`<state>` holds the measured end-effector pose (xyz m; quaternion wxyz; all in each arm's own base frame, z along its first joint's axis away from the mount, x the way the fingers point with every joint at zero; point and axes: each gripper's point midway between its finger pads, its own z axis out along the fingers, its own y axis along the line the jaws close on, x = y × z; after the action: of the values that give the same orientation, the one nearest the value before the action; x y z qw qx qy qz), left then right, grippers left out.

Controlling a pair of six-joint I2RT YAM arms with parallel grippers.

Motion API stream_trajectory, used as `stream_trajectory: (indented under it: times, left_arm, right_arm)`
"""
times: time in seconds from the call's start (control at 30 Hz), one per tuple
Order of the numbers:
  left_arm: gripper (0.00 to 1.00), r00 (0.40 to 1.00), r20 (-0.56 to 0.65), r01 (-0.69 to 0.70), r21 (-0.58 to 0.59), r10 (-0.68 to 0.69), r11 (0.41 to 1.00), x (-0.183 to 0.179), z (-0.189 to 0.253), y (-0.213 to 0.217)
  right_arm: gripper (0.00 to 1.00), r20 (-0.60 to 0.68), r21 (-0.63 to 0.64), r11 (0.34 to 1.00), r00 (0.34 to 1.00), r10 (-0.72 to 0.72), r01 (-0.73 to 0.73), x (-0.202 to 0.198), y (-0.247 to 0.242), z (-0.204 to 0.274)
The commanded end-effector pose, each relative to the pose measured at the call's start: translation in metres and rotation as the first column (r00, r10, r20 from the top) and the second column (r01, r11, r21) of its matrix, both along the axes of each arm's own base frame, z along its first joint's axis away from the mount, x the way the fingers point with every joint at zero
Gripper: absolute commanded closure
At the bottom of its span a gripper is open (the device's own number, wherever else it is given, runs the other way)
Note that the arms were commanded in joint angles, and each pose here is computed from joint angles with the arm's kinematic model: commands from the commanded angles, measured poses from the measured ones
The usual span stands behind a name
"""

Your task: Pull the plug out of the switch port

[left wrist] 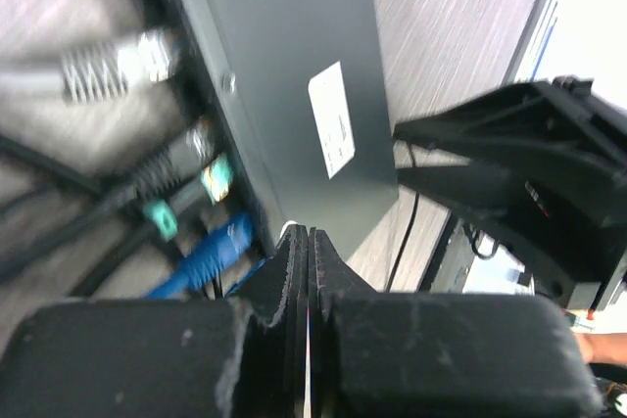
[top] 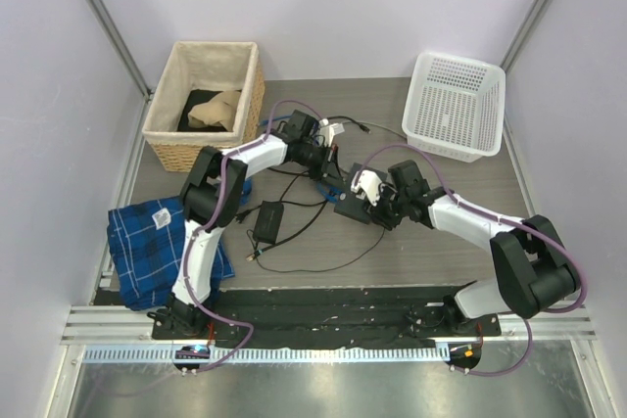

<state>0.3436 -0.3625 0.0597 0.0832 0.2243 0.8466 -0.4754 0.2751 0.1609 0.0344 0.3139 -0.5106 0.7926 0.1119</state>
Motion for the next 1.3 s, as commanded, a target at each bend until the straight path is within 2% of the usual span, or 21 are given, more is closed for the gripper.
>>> stream_trajectory:
  times: [0.0, 0.07, 0.37, 0.73, 0.93, 1.1, 1.23, 1.27]
  left_arm:
    - [1.0, 0.998, 0.059, 0.022, -0.011, -0.022, 1.0, 0.015, 0.002, -0.014]
    - [1.0, 0.998, 0.066, 0.004, 0.029, -0.006, 1.0, 0.019, -0.01, -0.01]
    - [1.0, 0.998, 0.053, -0.035, 0.052, 0.032, 0.998, 0.023, -0.027, -0.002]
    - [1.0, 0.997, 0.073, -0.014, 0.083, 0.008, 0.996, 0.01, -0.029, 0.003]
    - [1.0, 0.994, 0.1, 0.03, 0.101, -0.04, 0.994, -0.001, -0.032, -0.006]
    - [1.0, 0.992, 0.12, 0.023, 0.124, -0.038, 0.992, 0.001, -0.033, -0.004]
    - [1.0, 0.992, 0.121, 0.017, 0.131, -0.033, 0.991, 0.002, -0.035, -0.003]
    - [1.0, 0.992, 0.119, 0.016, 0.134, -0.032, 0.991, 0.002, -0.036, -0.003]
  right_arm:
    - [0.6, 0.015, 0.06, 0.998, 1.0, -0.017, 0.016, 0.001, 0.008, 0.008]
    - [0.6, 0.017, 0.067, 0.997, 1.0, -0.024, 0.022, 0.002, 0.008, 0.006]
    - [0.64, -0.011, 0.094, 0.994, 0.999, -0.052, 0.053, 0.005, 0.014, -0.001]
    - [0.75, -0.024, 0.073, 0.996, 0.998, -0.051, 0.053, 0.006, 0.012, -0.012]
    - [0.73, -0.041, 0.022, 0.998, 0.998, -0.055, 0.055, 0.002, 0.003, -0.027]
    - [0.72, -0.041, 0.044, 0.998, 0.998, -0.052, 0.054, 0.003, 0.007, -0.024]
    - [0.78, -0.045, 0.045, 0.998, 0.998, -0.05, 0.052, 0.002, 0.008, -0.025]
    - [0.83, -0.044, 0.041, 0.998, 0.998, -0.05, 0.052, 0.002, 0.007, -0.026]
